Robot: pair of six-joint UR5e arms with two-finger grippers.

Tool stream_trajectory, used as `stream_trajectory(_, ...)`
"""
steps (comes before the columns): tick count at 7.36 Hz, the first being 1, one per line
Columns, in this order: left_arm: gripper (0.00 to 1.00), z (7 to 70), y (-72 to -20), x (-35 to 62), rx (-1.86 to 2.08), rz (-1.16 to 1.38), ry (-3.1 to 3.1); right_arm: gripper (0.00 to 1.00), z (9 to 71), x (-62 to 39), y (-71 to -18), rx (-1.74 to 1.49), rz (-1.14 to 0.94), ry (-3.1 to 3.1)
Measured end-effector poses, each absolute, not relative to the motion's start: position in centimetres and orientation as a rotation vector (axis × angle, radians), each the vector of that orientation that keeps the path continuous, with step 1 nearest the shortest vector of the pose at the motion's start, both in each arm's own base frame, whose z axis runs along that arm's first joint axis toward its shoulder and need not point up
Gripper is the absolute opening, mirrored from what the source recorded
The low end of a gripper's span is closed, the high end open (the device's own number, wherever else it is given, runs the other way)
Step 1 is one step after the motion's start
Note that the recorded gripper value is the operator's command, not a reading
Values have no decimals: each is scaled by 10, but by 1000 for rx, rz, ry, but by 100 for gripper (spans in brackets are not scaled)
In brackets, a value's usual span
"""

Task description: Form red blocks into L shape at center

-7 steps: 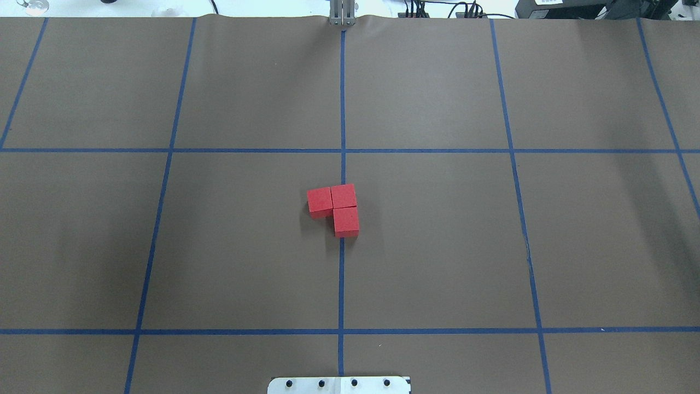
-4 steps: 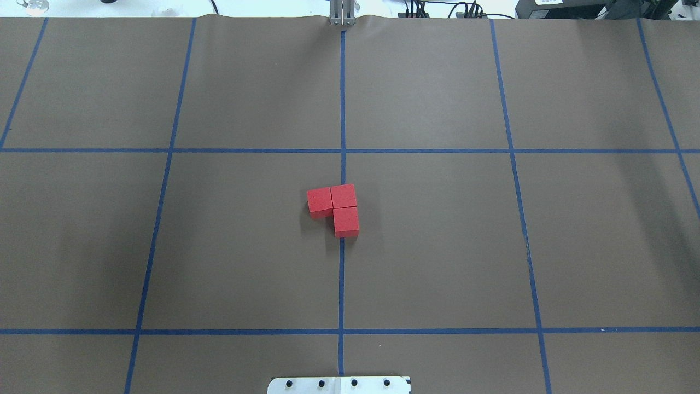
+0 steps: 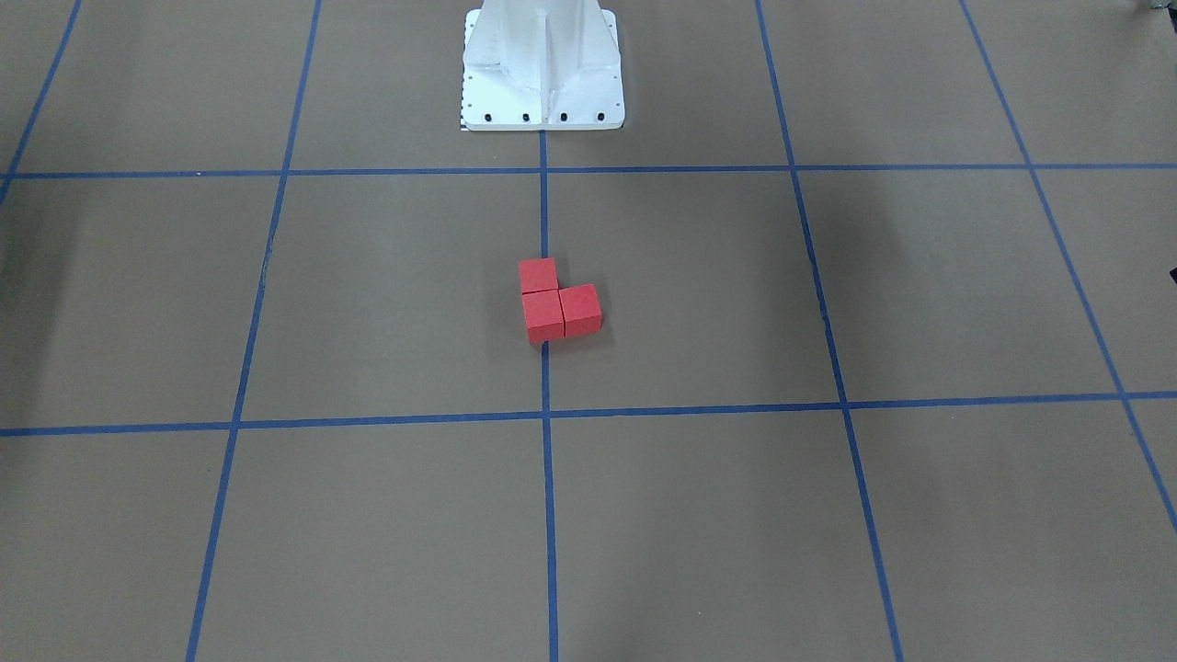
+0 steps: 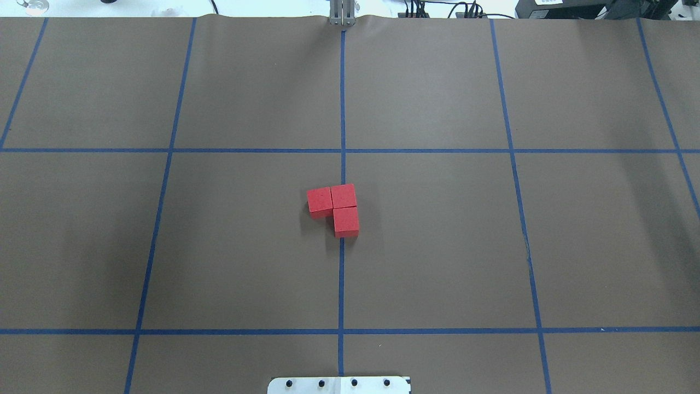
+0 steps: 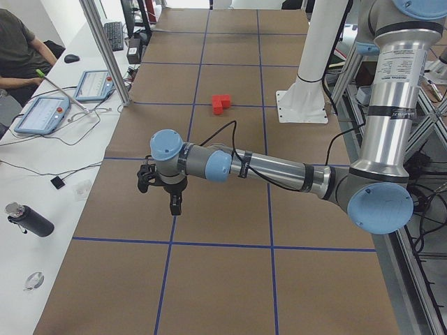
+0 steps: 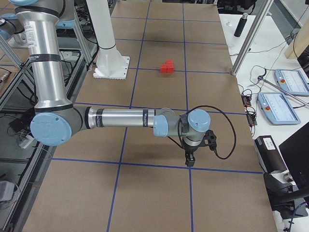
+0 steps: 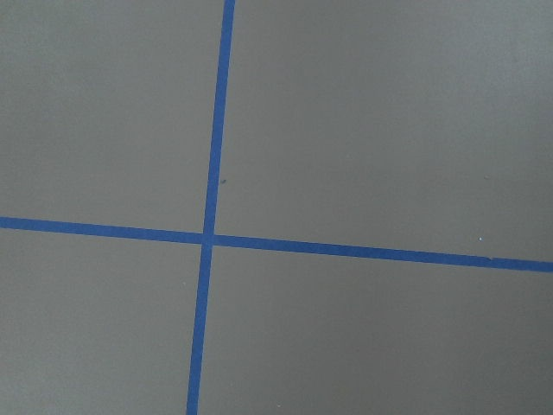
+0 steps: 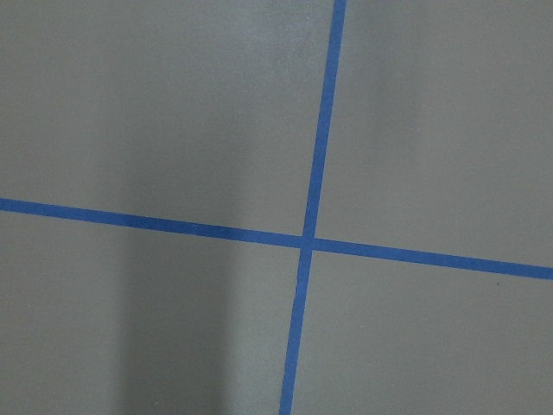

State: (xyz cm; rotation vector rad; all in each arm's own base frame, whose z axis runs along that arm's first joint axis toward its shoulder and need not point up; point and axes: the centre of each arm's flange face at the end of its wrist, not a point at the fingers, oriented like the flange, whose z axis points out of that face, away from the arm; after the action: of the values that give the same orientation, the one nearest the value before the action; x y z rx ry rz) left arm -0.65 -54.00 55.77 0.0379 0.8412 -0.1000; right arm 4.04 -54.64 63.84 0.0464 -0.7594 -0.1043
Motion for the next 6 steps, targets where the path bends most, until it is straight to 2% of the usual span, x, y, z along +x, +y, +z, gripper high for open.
stream_trajectory(6,100,553,-541,-5,48,-93,839,100,642,40,-549,60,-110,-761)
